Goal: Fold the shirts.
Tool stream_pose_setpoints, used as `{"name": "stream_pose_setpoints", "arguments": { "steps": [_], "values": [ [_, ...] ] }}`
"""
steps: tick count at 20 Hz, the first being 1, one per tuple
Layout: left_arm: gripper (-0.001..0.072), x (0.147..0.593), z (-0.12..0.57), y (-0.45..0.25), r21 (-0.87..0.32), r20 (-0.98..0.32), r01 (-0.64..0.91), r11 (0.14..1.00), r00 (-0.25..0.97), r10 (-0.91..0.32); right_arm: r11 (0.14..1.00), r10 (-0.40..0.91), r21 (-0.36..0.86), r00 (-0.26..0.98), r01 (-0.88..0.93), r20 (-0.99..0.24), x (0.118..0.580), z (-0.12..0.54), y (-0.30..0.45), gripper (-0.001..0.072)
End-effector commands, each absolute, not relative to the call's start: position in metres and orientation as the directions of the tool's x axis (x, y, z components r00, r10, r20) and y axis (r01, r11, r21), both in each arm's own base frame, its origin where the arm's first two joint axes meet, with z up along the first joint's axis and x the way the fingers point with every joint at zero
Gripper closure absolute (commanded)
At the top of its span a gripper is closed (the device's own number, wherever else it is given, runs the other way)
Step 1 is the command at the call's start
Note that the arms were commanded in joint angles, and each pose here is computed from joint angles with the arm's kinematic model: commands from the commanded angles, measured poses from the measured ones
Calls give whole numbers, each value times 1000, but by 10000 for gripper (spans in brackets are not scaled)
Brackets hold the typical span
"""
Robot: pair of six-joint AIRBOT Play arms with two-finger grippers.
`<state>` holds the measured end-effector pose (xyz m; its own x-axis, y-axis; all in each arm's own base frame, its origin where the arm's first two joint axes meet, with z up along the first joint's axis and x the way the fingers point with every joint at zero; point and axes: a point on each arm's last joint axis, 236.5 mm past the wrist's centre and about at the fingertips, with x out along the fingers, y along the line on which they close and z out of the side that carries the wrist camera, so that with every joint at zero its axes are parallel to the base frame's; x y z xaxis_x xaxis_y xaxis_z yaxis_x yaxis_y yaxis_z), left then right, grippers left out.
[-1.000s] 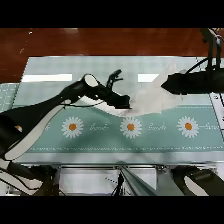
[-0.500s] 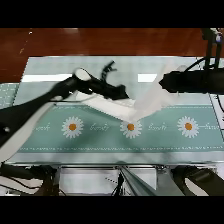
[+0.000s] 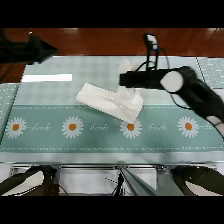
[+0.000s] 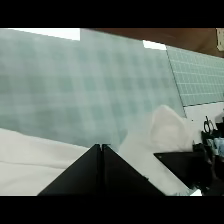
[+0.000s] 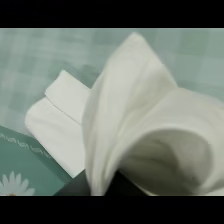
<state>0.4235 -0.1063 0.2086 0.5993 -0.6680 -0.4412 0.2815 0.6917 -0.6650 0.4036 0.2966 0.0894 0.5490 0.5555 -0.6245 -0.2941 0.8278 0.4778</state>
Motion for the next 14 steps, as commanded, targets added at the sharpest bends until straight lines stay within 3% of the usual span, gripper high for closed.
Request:
{"name": "stream_pose_setpoints", "arguments": {
  "steps": [1,4,5,6,7,11,14],
  "values": [
    [691,379,226,-81,-633,-474,308,710,572,-670,742,625,623,591,-248,-509,425,61,358,687],
    [691,367,227,-99,-634,-482,346,692,522,-703,680,664,709,567,-187,-487,415,40,397,684],
    [691,366,225,-106,-631,-486,358,688,509,-711,682,674,698,556,-217,-486,411,41,405,608],
    [691,367,222,-112,-625,-493,365,690,499,-712,678,683,696,553,-237,-477,410,48,409,361],
    [691,367,218,-117,-620,-503,372,691,488,-713,678,689,686,554,-265,-467,411,59,408,217],
    [691,366,211,-126,-616,-523,379,691,459,-718,741,656,555,583,-379,-479,424,115,340,215],
    [691,368,211,-119,-615,-524,366,698,472,-709,905,417,257,588,-339,-693,423,110,212,217]
  ]
}}
